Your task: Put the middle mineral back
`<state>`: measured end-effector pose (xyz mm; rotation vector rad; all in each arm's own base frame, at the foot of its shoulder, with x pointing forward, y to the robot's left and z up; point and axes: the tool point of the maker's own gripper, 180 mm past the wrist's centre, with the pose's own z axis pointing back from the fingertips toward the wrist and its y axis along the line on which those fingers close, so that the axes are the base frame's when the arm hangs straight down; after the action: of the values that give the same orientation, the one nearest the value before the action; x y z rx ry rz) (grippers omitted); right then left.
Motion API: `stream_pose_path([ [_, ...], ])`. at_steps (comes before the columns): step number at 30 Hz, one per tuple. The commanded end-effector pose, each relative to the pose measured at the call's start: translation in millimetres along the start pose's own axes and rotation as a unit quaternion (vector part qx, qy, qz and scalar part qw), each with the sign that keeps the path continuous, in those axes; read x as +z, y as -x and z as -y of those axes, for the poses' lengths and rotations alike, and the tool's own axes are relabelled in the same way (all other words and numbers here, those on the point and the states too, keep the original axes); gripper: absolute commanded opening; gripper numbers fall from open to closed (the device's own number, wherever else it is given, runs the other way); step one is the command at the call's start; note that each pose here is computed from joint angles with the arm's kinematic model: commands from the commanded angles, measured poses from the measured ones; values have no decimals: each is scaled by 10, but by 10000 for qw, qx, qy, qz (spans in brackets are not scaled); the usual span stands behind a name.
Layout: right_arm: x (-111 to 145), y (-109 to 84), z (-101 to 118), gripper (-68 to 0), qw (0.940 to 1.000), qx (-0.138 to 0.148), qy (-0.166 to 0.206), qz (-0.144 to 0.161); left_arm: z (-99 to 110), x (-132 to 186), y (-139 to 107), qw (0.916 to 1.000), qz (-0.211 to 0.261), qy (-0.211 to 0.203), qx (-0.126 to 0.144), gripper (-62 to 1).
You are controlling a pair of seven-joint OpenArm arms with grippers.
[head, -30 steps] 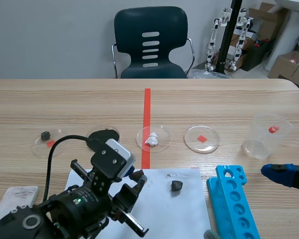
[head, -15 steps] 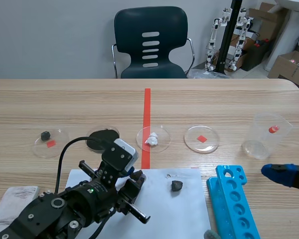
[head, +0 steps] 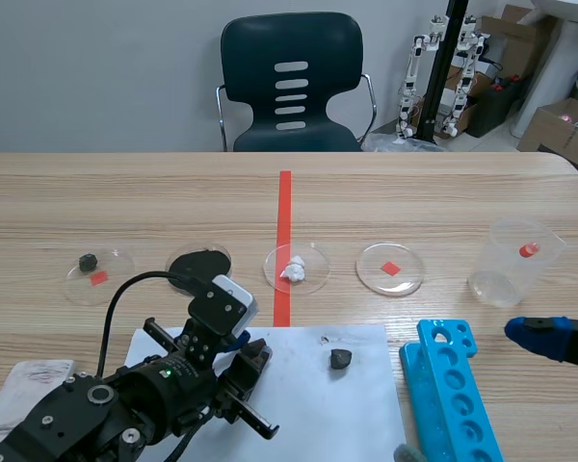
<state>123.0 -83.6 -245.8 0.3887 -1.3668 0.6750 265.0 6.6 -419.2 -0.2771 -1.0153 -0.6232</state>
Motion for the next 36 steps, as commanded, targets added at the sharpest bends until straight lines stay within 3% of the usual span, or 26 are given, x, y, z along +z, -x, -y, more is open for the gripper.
stream_pose_path([
  [1, -2, -63, 27, 4, 9999, 25, 5, 132, -49, 6, -105, 9999, 151, -71, 3, -478],
  [5, -2, -63, 27, 4, 9999, 25, 5, 132, -41, 9, -94, 9999, 135, -64, 10, -476],
  [7, -2, -63, 27, 4, 9999, 25, 5, 132, -38, 8, -97, 9999, 140, -61, 15, -442],
  [13, -2, -63, 27, 4, 9999, 25, 5, 132, -36, 6, -106, 9998, 162, -64, 90, -276],
  [20, -2, -63, 27, 4, 9999, 25, 5, 132, -37, 8, -111, 9998, 168, -63, 90, 7],
  [25, -2, -63, 27, 4, 9999, 25, 5, 132, -52, 51, -121, 9998, 200, -63, 34, 14],
  [36, -2, -63, 27, 4, 9999, 25, 5, 132, 28, 243, -411, 9975, 698, -8, -70, 14],
])
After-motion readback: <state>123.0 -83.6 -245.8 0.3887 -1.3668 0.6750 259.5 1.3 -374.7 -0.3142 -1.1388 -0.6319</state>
